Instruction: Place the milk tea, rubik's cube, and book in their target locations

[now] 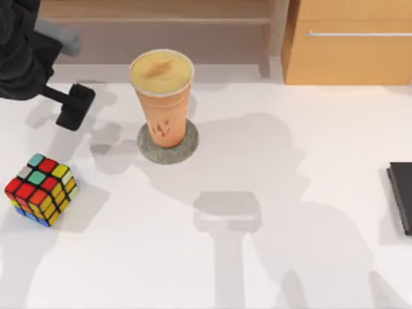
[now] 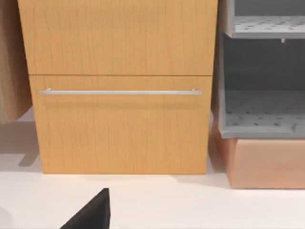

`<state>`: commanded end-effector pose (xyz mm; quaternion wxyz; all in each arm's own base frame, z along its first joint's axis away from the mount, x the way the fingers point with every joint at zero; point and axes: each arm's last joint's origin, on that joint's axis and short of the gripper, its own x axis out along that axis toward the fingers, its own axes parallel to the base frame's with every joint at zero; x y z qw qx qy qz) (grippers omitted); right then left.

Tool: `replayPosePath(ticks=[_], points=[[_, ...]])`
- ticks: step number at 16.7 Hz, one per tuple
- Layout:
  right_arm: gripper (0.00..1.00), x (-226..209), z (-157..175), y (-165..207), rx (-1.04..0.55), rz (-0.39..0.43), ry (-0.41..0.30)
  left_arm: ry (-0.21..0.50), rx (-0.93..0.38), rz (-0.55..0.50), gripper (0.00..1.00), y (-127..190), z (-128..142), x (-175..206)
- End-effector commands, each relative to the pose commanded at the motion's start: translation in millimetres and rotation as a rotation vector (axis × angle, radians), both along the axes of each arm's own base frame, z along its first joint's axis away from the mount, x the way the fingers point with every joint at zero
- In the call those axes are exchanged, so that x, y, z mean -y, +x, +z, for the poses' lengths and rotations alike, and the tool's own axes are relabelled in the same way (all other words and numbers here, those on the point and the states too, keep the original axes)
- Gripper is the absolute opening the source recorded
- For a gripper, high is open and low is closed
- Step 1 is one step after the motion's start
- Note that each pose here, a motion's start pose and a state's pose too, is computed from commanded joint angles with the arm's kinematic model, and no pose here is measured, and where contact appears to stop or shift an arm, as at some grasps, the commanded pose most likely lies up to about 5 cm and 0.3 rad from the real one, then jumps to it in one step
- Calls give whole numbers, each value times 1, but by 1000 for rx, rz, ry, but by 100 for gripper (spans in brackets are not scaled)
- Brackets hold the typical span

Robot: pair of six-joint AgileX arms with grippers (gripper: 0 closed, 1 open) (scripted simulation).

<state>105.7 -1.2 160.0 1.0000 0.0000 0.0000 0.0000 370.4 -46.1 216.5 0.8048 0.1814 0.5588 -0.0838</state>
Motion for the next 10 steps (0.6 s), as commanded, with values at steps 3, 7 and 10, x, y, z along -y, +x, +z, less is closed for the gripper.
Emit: replayPosePath(ticks=[3,7,10], points=[[100,0,0,0,0,0,0,-23,-215,-48,100,-19,-3,-10],[100,0,0,0,0,0,0,-50,-363,-90,100,-34,-4,-14],[100,0,0,0,0,0,0,-52,-373,-94,100,-35,-4,-14]])
